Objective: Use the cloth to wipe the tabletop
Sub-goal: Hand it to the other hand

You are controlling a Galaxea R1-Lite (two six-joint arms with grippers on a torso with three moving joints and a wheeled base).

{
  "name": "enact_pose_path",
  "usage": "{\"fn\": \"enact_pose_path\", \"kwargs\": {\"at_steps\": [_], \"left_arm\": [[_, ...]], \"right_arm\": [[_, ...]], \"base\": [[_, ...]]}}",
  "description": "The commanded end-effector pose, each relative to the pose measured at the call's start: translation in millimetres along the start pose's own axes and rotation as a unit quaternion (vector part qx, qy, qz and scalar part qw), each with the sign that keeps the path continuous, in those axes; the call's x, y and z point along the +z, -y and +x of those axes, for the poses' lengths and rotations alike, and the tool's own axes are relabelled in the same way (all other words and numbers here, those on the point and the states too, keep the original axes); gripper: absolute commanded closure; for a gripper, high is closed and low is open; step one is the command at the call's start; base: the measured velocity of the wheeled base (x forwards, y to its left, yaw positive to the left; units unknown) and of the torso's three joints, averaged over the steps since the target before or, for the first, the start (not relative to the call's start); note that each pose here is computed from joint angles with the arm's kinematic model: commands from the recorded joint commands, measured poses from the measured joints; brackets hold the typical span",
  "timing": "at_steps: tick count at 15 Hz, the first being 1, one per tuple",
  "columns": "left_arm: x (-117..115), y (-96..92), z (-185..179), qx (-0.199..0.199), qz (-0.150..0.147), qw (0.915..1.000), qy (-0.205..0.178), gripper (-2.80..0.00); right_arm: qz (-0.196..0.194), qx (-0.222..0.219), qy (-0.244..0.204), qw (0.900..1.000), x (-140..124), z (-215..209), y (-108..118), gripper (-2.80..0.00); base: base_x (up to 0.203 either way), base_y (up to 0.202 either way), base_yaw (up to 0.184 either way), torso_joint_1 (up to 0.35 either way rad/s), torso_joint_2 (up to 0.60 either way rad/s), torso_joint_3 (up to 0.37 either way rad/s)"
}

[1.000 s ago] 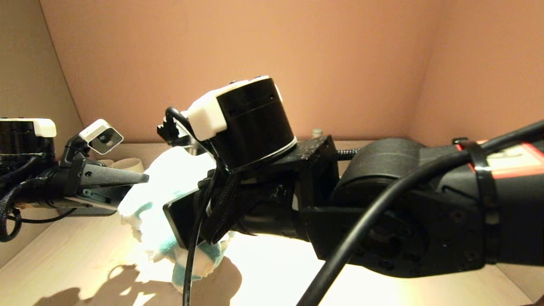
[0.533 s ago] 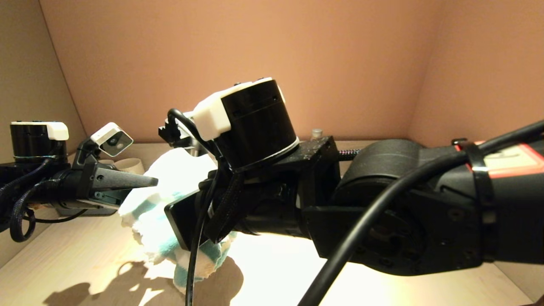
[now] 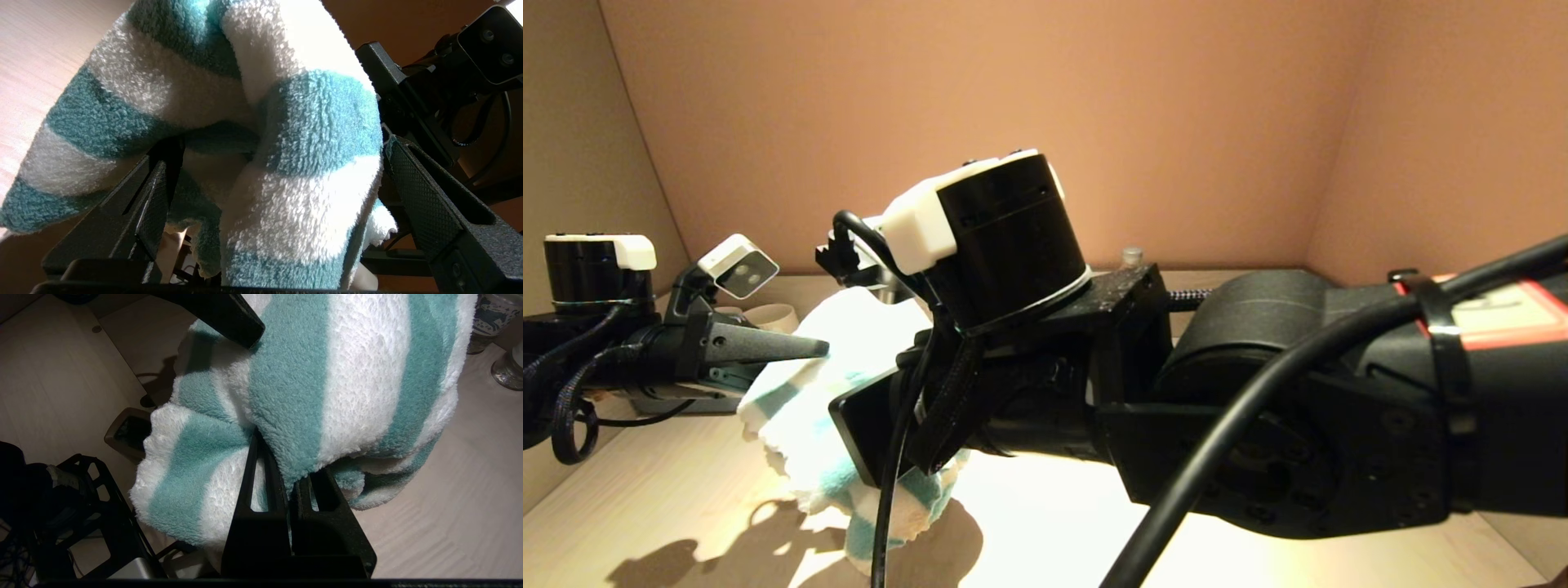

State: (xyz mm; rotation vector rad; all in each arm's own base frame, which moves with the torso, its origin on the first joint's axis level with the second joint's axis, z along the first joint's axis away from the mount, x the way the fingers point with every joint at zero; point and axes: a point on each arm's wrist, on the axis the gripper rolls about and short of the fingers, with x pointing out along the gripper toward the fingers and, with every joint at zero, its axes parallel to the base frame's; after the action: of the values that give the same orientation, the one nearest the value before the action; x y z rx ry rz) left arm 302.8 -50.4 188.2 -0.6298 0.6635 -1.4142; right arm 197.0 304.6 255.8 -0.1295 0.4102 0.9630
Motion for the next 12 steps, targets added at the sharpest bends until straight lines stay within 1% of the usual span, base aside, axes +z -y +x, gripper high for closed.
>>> {"fn": "enact_pose_path", "kwargs": {"at_steps": [1, 6, 7, 12], "left_arm": [[-0.1, -0.7, 0.0, -0.003, -0.001, 1.0, -0.002, -2.8], [-0.9, -1.5, 0.1, -0.003, -0.001, 1.0, -0.002, -2.8], [-1.3, -0.7, 0.0, -0.002, 0.0, 1.0, -0.002, 0.0], [-0.7, -1.8, 0.1, -0.003, 0.003, 1.0, -0.001, 0.0]], "right_arm": [[0.0, -0.001, -0.001, 1.0, -0.4, 0.9, 0.5, 0.0], [0.001, 0.0, -0.003, 1.0, -1.3, 3.4, 0.5, 0.0], [0.0, 0.0, -0.003, 1.0, -1.3, 3.5, 0.5, 0.0], [0.0, 0.0, -0.003, 1.0, -1.3, 3.5, 0.5, 0.0]], "base": [[0.0, 0.0, 0.0, 0.0, 0.0, 0.0], [0.0, 0.0, 0.0, 0.0, 0.0, 0.0], [0.0, 0.0, 0.0, 0.0, 0.0, 0.0], [0.0, 0.0, 0.0, 0.0, 0.0, 0.0]]}}
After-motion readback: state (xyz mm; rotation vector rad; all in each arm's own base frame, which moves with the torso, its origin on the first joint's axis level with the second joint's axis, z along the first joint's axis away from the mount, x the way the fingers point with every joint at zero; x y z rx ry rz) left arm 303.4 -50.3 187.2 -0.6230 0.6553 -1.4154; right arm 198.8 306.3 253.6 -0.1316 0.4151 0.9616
